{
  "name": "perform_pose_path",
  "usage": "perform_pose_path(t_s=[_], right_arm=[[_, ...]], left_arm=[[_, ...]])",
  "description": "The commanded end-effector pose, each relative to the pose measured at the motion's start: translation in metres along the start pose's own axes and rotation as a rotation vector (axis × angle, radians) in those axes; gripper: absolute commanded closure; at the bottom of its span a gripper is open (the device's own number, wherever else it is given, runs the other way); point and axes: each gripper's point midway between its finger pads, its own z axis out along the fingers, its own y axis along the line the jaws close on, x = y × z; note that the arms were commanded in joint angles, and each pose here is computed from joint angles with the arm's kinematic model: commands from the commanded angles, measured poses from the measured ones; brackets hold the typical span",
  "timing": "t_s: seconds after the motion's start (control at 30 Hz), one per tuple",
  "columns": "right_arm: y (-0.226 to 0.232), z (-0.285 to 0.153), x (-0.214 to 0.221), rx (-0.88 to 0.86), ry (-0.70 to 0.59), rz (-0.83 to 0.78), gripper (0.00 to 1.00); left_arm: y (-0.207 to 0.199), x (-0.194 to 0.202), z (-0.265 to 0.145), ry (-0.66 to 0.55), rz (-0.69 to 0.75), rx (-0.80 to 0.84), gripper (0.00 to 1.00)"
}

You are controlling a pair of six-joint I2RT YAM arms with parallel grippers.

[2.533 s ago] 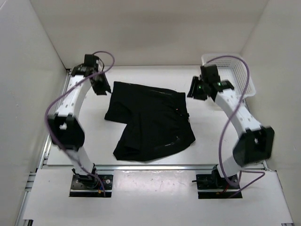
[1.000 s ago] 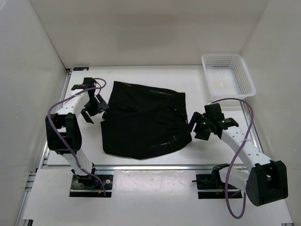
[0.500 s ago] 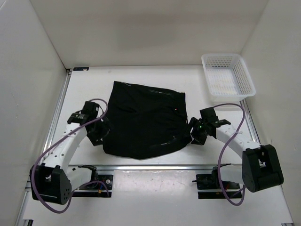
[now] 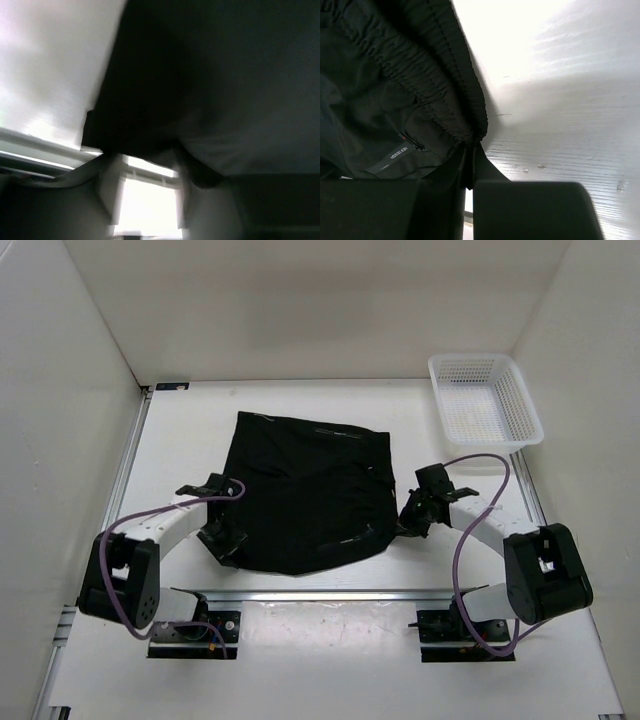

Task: Fold and stack the shorts
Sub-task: Flatten the shorts out

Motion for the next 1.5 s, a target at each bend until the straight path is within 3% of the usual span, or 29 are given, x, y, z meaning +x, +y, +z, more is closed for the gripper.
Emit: perform_pose_path(t_s=[0.0, 0.07, 0.1, 0.2, 0.33, 0.47, 0.5, 0.57, 0.6, 0.67, 0.8, 0.97, 1.03, 1.17, 1.23, 1.3, 1.37, 1.47], right_arm=[[0.004, -0.011, -0.022, 0.0, -0.084, 0.026, 1.0], [0.002, -0.015, -0.029, -0.011, -0.098, 0.051, 1.0], [0.002, -0.015, -0.029, -0.011, -0.098, 0.051, 1.0], [0.009, -0.02, -0.037, -0.029, -0.11, 0.047, 1.0], [0.02, -0.029, -0.053, -0.047, -0.149, 0.047, 1.0], [0.034, -0.038, -0.074, -0.058, -0.183, 0.029, 1.0], [0.037, -0.039, -0.076, -0.064, -0.19, 0.027, 1.0], [0.035, -0.037, -0.075, -0.057, -0.182, 0.029, 1.0], [0.035, -0.037, -0.075, -0.057, -0.182, 0.029, 1.0], [0.033, -0.03, -0.076, -0.047, -0.171, 0.032, 1.0], [0.033, -0.028, -0.074, -0.046, -0.157, 0.034, 1.0], [0.035, -0.033, -0.075, -0.058, -0.173, -0.001, 1.0], [0.035, -0.036, -0.074, -0.059, -0.175, -0.002, 1.0], [0.034, -0.036, -0.074, -0.057, -0.175, -0.02, 1.0], [0.033, -0.036, -0.074, -0.056, -0.175, -0.029, 1.0], [0.033, -0.036, -0.074, -0.056, -0.175, -0.029, 1.0], [0.033, -0.036, -0.074, -0.056, -0.176, -0.038, 1.0], [0.031, -0.035, -0.072, -0.049, -0.168, -0.036, 1.0]], left_arm=[[-0.011, -0.023, 0.003, -0.094, -0.015, 0.0, 0.53], [-0.013, -0.035, 0.009, -0.116, -0.005, -0.048, 0.72], [-0.024, -0.045, 0.004, -0.142, 0.011, -0.04, 0.9], [-0.037, -0.065, 0.005, -0.162, 0.045, -0.066, 0.9], [-0.088, -0.107, -0.042, -0.277, 0.116, -0.006, 0.9], [-0.106, -0.138, -0.079, -0.331, 0.163, -0.078, 0.9], [-0.111, -0.141, -0.086, -0.338, 0.176, -0.071, 0.87], [-0.124, -0.151, -0.097, -0.367, 0.226, -0.045, 0.72], [-0.129, -0.151, -0.091, -0.324, 0.234, -0.028, 0.65], [-0.145, -0.155, -0.09, -0.291, 0.27, 0.023, 0.43], [-0.156, -0.152, -0.086, -0.262, 0.294, 0.047, 0.4], [-0.128, -0.145, -0.137, -0.406, 0.219, 0.069, 0.4], [-0.104, -0.132, -0.153, -0.436, 0.164, 0.089, 0.49], [-0.073, -0.103, -0.135, -0.403, 0.137, 0.111, 0.9], [-0.058, -0.082, -0.099, -0.309, 0.136, 0.1, 0.9], [-0.073, -0.067, -0.078, -0.225, 0.156, 0.204, 0.9], [-0.073, -0.05, -0.047, -0.113, 0.163, 0.218, 0.75], [-0.085, -0.052, -0.032, -0.096, 0.188, 0.237, 0.47]])
